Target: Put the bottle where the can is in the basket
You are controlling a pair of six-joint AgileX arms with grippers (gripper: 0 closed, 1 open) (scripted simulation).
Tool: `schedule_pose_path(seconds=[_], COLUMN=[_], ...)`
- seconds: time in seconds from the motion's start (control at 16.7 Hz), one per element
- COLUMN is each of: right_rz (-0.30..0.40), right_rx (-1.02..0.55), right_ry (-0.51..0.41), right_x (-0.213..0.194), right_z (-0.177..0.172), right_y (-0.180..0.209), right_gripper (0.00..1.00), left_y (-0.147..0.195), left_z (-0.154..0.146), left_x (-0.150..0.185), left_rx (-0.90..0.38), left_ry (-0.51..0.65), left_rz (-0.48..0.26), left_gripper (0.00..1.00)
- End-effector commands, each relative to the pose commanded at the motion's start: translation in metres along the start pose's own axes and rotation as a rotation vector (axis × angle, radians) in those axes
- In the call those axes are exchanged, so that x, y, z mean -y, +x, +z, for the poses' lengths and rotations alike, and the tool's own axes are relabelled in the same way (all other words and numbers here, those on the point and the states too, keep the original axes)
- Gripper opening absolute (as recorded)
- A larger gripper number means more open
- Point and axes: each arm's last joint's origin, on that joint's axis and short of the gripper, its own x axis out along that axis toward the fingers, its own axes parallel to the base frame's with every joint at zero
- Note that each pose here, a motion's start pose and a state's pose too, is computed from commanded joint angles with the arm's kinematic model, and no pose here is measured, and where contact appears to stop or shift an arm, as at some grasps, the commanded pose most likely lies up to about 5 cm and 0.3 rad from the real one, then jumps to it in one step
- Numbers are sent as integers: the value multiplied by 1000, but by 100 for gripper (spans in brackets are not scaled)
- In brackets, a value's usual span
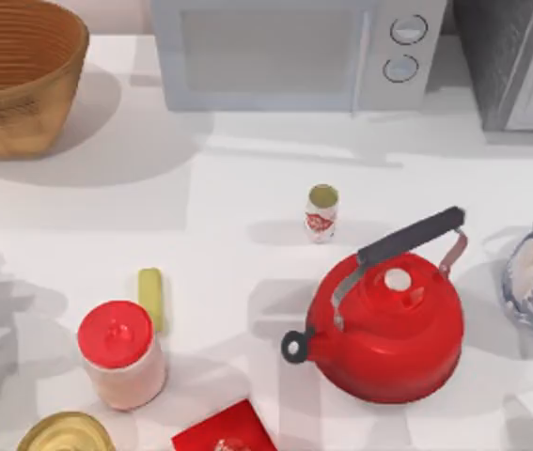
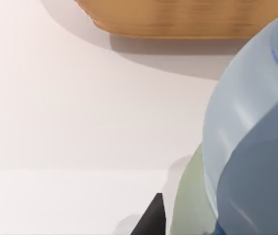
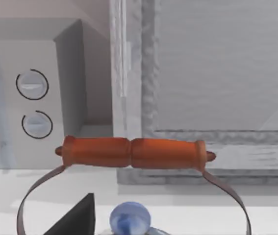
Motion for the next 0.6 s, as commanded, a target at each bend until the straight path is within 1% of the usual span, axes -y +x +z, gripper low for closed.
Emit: schedule_pose_path(seconds=[0.18, 0.3, 0.42, 0.6], right_rz=[0, 0, 0, 0], right_rx=[0, 0, 0, 0], right_ry=[0, 0, 0, 0], right_x=[0, 0, 0, 0], right_z=[0, 0, 0, 0], right_y=[0, 0, 0, 0], right_gripper=[100, 100, 100, 100], left_y=[8, 18, 31, 47], left_z=[9, 24, 48, 107], left_x=[-9, -21, -38, -64], left_rx=[21, 33, 50, 76], left_ry=[-8, -16, -17, -13], left_rz=[35, 76, 129, 202], left_gripper=[0, 0, 0, 0])
